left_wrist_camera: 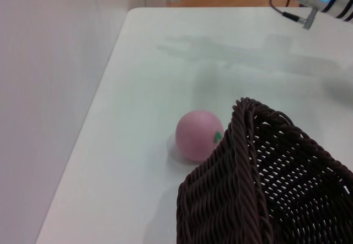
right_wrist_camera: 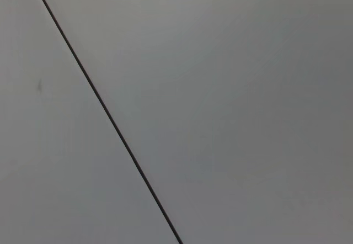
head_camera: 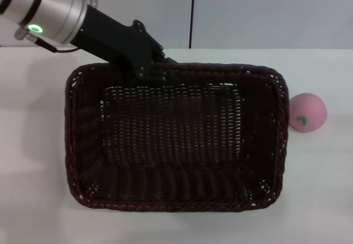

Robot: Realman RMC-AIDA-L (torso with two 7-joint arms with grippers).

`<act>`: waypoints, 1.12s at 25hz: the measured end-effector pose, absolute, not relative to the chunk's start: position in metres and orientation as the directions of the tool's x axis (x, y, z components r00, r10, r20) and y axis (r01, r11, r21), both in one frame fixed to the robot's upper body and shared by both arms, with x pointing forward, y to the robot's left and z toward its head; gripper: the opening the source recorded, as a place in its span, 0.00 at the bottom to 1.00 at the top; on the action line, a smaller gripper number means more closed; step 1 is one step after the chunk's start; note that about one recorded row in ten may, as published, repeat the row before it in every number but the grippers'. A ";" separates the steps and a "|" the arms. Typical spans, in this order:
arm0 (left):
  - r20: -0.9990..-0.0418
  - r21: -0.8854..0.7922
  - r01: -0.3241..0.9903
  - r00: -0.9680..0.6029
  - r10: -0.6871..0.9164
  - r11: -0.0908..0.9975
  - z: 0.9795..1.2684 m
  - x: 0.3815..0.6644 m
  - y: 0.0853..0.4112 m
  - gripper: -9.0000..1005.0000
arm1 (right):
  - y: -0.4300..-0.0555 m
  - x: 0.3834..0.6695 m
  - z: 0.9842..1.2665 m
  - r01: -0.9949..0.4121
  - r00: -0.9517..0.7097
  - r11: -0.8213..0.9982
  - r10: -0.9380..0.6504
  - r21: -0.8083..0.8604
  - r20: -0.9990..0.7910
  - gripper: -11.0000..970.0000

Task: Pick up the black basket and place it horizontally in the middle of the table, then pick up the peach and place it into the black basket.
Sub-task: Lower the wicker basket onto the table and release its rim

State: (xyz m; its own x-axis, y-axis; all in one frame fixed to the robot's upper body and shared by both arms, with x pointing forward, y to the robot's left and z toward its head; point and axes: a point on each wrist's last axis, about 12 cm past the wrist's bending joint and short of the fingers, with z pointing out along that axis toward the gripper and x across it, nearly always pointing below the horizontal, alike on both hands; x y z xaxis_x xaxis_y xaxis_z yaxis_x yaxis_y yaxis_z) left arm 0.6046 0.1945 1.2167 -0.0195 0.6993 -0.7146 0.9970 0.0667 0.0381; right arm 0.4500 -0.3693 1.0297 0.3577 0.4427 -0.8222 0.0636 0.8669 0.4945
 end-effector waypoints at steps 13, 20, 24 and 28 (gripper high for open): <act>-0.720 0.022 0.999 -0.001 0.694 0.024 1.209 0.608 0.184 0.21 | -0.368 0.449 1.029 0.058 0.348 0.868 0.445 0.493 -0.825 0.50; -0.677 0.035 0.999 0.007 0.736 0.023 1.196 0.607 0.168 0.22 | -0.366 0.451 1.028 0.053 0.343 0.866 0.451 0.497 -0.824 0.50; -0.689 0.054 0.996 -0.014 0.724 0.070 1.194 0.611 0.169 0.26 | -0.365 0.450 1.027 0.053 0.339 0.864 0.456 0.501 -0.823 0.50; -0.713 0.063 0.995 -0.008 0.702 0.075 1.195 0.611 0.170 0.30 | -0.365 0.448 1.027 0.057 0.338 0.864 0.455 0.501 -0.824 0.50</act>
